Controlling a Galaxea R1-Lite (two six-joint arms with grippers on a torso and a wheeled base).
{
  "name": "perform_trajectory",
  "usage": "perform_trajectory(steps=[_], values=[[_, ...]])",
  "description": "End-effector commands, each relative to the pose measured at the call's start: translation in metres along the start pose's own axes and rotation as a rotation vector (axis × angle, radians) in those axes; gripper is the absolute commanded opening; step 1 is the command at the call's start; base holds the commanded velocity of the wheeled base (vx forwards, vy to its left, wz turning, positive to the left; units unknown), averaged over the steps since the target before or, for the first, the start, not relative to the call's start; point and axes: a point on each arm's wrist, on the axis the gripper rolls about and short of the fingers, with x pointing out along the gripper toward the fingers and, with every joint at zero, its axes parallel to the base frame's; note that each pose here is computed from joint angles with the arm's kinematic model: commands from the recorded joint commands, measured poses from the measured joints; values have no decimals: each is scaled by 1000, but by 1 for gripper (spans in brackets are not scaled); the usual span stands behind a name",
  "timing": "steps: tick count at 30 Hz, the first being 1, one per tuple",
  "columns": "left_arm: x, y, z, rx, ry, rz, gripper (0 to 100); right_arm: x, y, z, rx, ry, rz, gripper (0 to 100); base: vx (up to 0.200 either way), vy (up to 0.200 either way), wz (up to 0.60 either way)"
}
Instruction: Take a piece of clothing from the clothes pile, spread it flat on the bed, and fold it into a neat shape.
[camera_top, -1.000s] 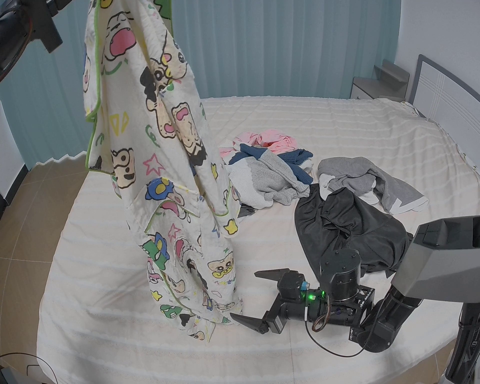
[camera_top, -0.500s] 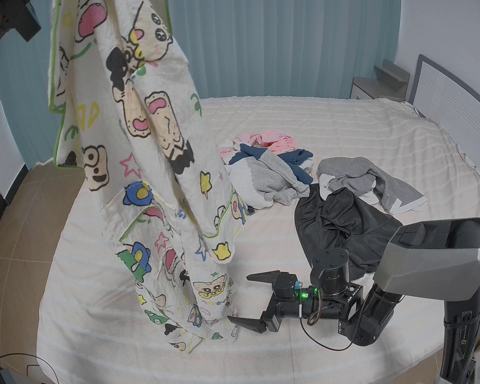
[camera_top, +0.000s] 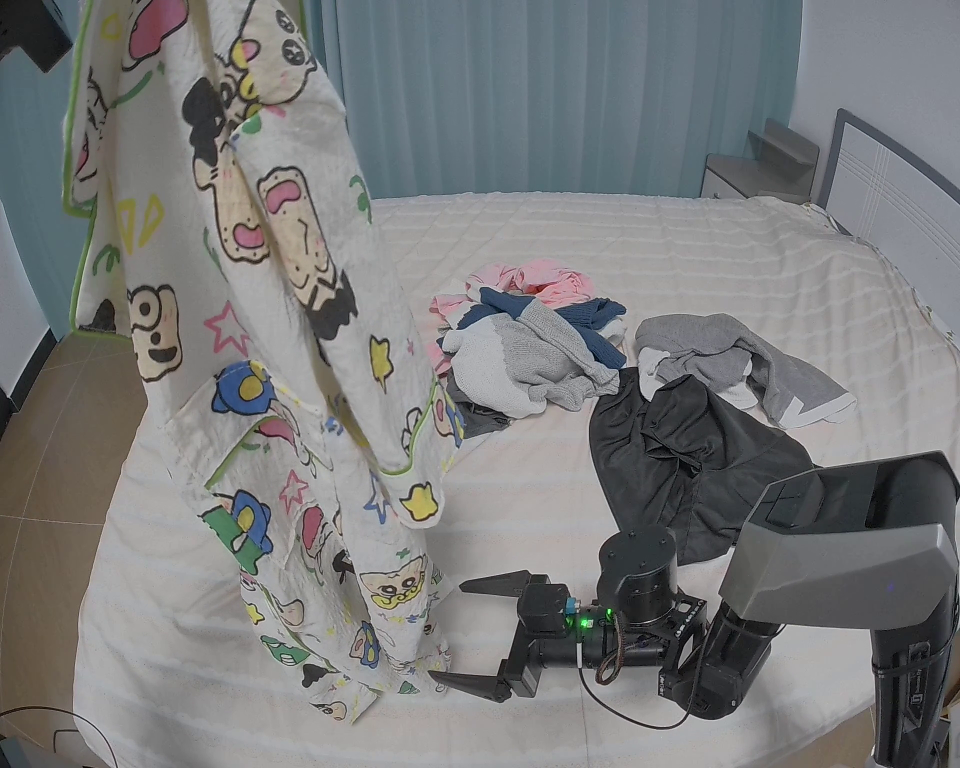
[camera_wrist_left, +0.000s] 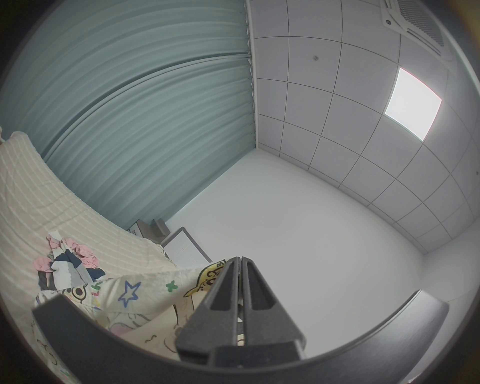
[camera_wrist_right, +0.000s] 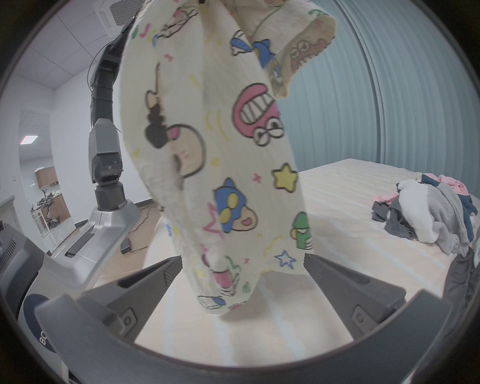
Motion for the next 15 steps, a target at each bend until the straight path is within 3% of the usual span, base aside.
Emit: perform_trajectory(steps=[1, 15], values=[[1, 0, 1, -3, -3, 2, 0, 4, 9, -1, -4, 0, 34, 100, 0, 0, 0], [1, 0, 1, -50, -6, 1, 0, 21, 17, 8, -35, -55, 64, 100, 0, 0, 0]])
